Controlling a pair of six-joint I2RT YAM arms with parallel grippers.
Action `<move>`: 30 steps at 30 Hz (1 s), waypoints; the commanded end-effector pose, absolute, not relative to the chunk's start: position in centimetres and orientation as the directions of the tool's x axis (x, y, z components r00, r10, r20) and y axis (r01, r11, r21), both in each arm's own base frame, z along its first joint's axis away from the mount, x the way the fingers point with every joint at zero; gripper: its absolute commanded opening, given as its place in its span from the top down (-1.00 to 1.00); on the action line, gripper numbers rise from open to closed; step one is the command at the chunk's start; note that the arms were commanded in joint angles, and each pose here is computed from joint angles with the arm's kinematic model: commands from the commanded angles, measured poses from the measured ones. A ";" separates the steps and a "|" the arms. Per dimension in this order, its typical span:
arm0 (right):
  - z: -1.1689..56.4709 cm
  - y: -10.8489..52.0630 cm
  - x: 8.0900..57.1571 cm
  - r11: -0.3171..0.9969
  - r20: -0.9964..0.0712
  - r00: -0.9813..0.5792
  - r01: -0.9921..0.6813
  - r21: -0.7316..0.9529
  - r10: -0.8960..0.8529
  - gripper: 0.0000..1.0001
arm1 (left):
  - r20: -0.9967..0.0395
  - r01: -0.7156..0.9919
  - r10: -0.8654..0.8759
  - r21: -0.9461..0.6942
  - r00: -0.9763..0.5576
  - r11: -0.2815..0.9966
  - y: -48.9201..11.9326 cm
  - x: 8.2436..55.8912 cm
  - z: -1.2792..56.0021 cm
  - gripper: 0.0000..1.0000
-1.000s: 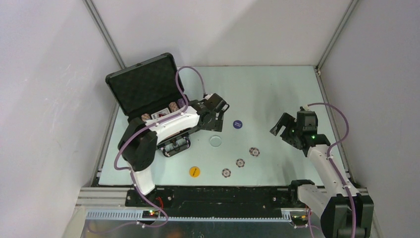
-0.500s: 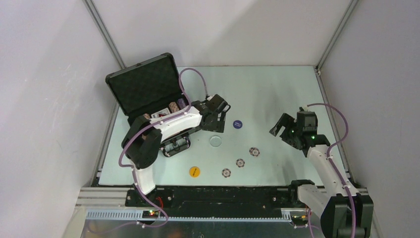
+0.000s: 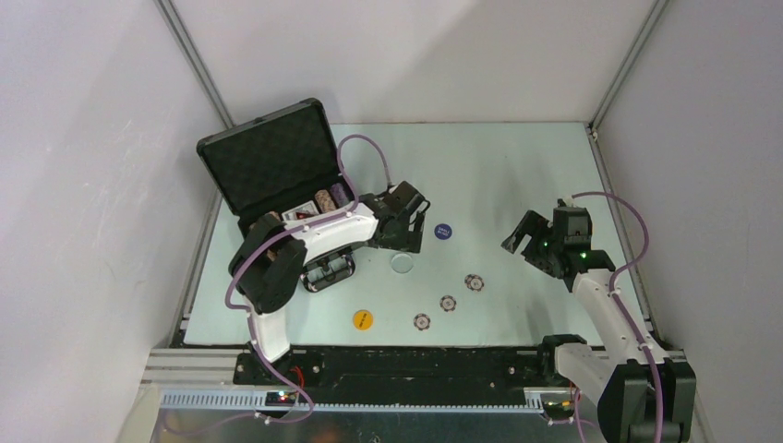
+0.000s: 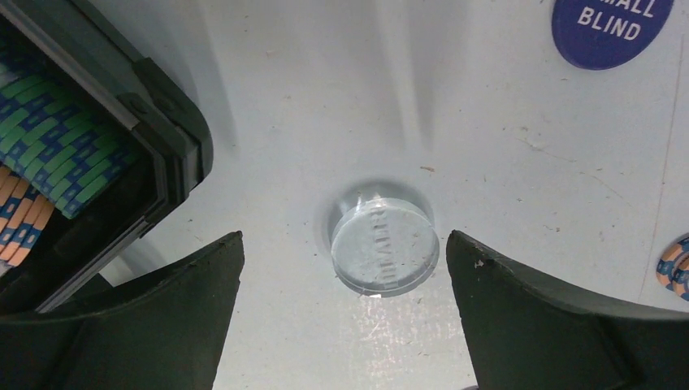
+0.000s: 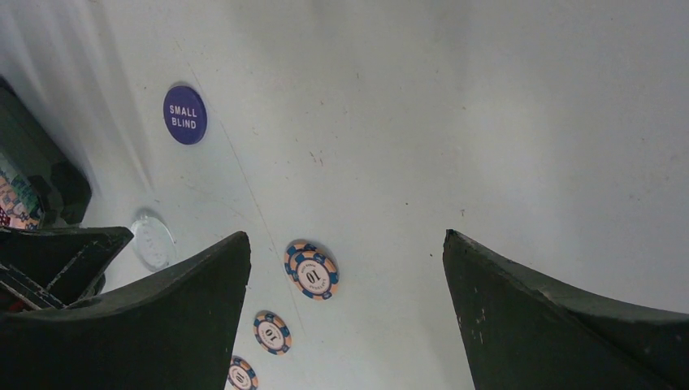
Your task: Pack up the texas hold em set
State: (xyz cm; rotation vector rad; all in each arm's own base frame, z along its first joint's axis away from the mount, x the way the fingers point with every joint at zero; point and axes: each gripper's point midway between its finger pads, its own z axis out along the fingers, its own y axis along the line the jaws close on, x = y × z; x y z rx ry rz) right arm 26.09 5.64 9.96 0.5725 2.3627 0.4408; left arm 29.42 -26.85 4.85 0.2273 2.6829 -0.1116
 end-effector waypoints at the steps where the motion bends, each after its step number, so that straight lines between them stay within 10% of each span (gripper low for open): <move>1: 10.5 5.8 26.7 0.853 -0.548 -0.676 0.248 0.460 0.492 -0.82 | -0.447 0.211 0.164 -0.058 -0.879 0.976 -28.2 29.3 4.7 -0.99; 30: 10.5 6.0 26.6 0.853 -0.543 -0.686 0.234 0.466 0.485 -0.82 | -0.395 0.242 0.212 -0.027 -0.894 0.970 -29.5 28.1 1.6 -0.49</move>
